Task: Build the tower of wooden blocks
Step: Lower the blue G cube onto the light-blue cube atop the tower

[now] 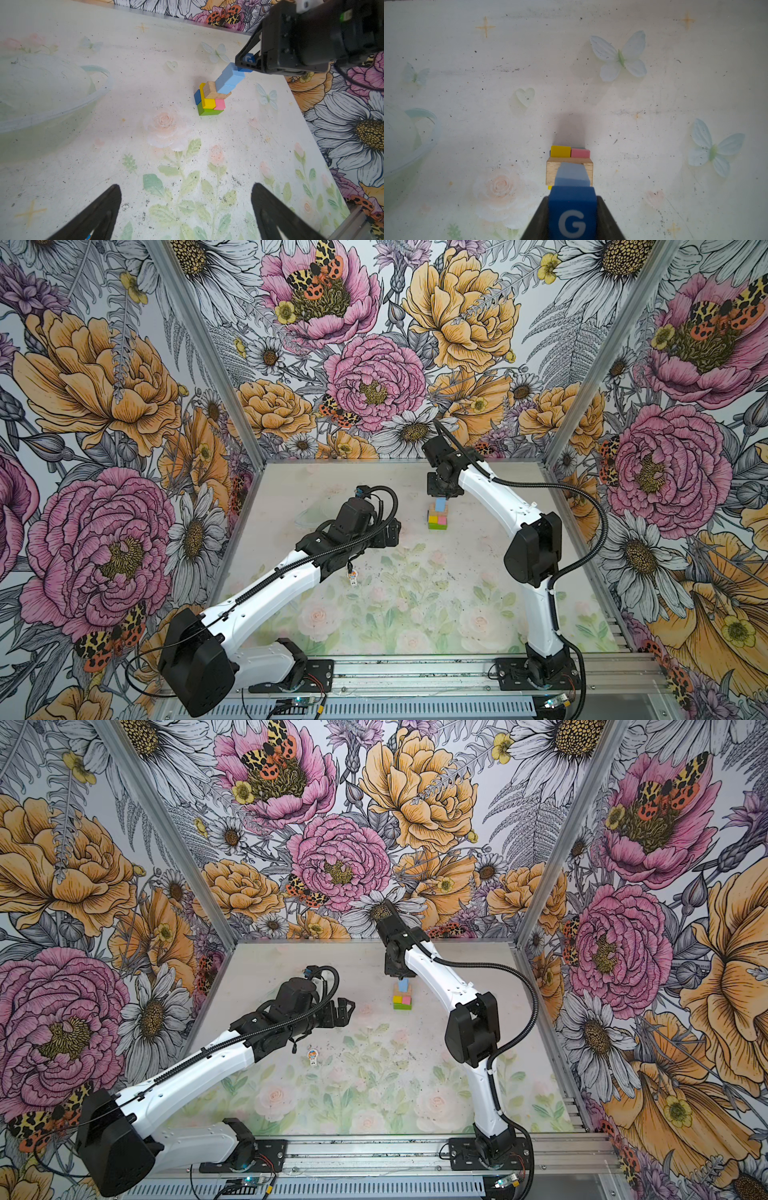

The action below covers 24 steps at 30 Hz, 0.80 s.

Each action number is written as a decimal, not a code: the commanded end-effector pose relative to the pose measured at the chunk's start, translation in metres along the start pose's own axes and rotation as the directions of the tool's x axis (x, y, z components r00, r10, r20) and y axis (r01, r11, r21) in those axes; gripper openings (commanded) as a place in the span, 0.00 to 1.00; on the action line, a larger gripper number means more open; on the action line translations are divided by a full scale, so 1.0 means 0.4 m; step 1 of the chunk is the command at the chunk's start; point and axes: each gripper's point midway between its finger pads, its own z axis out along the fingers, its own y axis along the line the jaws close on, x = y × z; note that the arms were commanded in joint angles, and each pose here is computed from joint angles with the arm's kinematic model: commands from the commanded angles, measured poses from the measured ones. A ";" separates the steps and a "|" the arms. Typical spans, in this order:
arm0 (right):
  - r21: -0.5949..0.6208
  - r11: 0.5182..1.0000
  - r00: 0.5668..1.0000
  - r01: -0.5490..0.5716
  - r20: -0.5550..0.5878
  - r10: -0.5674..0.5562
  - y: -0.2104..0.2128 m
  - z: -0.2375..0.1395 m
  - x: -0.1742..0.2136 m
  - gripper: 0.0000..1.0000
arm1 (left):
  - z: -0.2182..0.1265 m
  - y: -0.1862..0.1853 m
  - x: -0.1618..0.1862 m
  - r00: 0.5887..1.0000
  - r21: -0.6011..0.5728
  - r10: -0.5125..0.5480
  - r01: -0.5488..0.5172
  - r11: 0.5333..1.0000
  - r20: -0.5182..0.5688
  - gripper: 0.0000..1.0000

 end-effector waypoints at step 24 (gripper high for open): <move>-0.017 1.000 1.000 -0.019 -0.002 0.019 0.009 0.021 -0.020 0.30 | 0.004 -0.009 -0.046 1.000 0.034 -0.004 0.003 0.999 0.031 0.99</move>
